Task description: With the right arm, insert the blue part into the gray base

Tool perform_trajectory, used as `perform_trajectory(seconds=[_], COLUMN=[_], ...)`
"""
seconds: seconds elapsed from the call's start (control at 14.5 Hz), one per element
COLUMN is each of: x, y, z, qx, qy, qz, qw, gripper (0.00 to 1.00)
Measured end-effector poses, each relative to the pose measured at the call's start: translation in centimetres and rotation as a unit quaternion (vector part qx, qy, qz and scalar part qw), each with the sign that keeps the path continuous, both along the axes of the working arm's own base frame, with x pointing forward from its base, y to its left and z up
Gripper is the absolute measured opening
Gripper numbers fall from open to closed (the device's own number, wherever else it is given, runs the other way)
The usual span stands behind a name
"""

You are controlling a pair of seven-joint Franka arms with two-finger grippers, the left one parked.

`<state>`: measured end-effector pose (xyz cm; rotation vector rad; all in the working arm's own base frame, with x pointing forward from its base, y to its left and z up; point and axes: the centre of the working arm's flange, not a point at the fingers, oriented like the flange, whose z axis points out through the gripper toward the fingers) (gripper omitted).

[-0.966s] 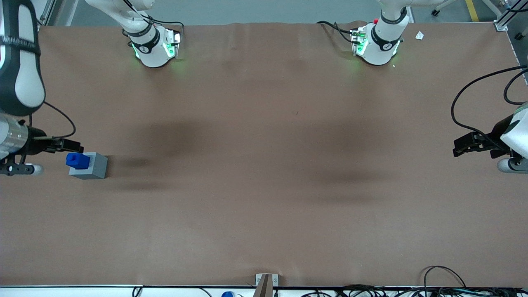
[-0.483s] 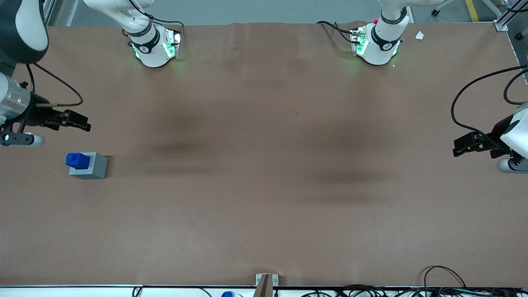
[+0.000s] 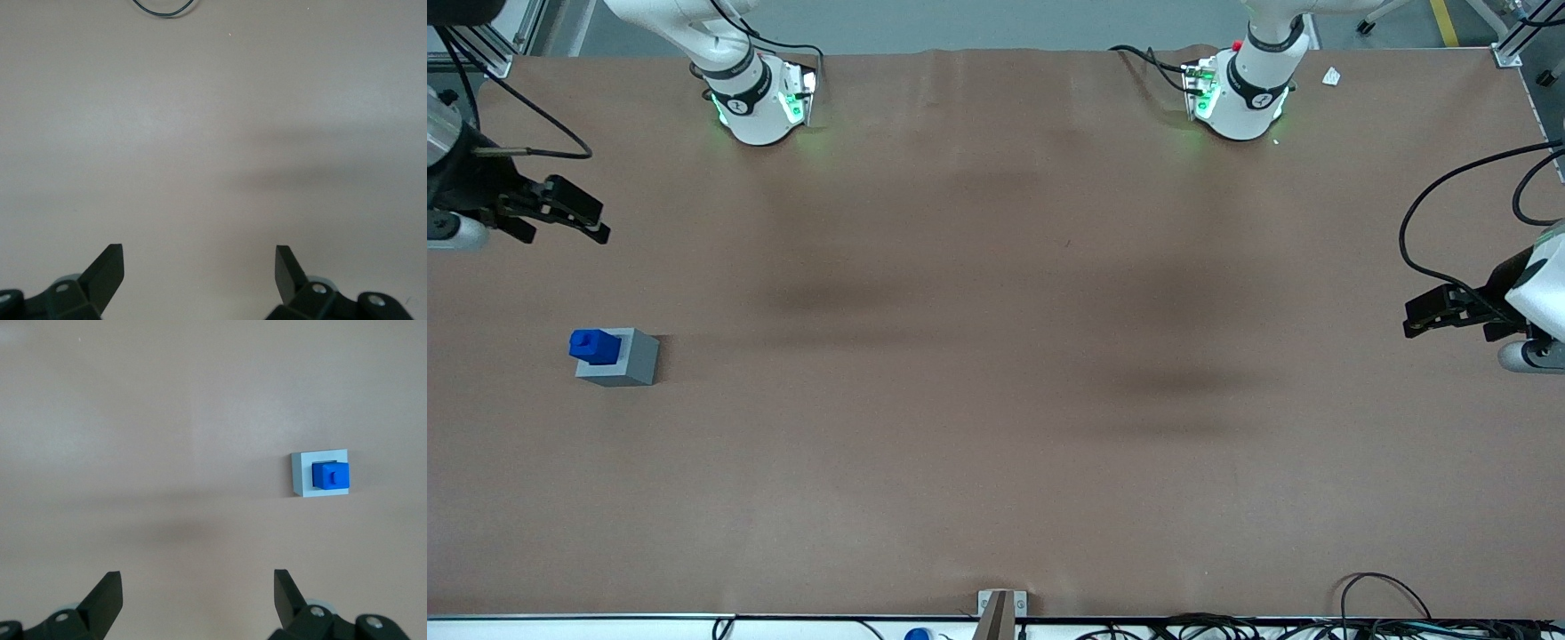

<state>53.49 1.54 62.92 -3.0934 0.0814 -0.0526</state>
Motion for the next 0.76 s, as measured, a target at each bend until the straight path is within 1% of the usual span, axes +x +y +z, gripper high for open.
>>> perform_trajectory(seconds=[0.07,0.28,0.41,0.76], x=[0.02,0.18,0.24,0.12], y=[-0.26,-0.38,0.0,-0.11], z=[0.26,0.14,0.0,-0.11], qx=[-0.004,-0.029,-0.032,-0.031], qy=[-0.002,-0.002,0.0,0.006], qz=[-0.002,0.002,0.008,0.02], qw=[1.0,0.9996,0.9994,0.9993], gripper=[1.0,1.0,1.0,1.0])
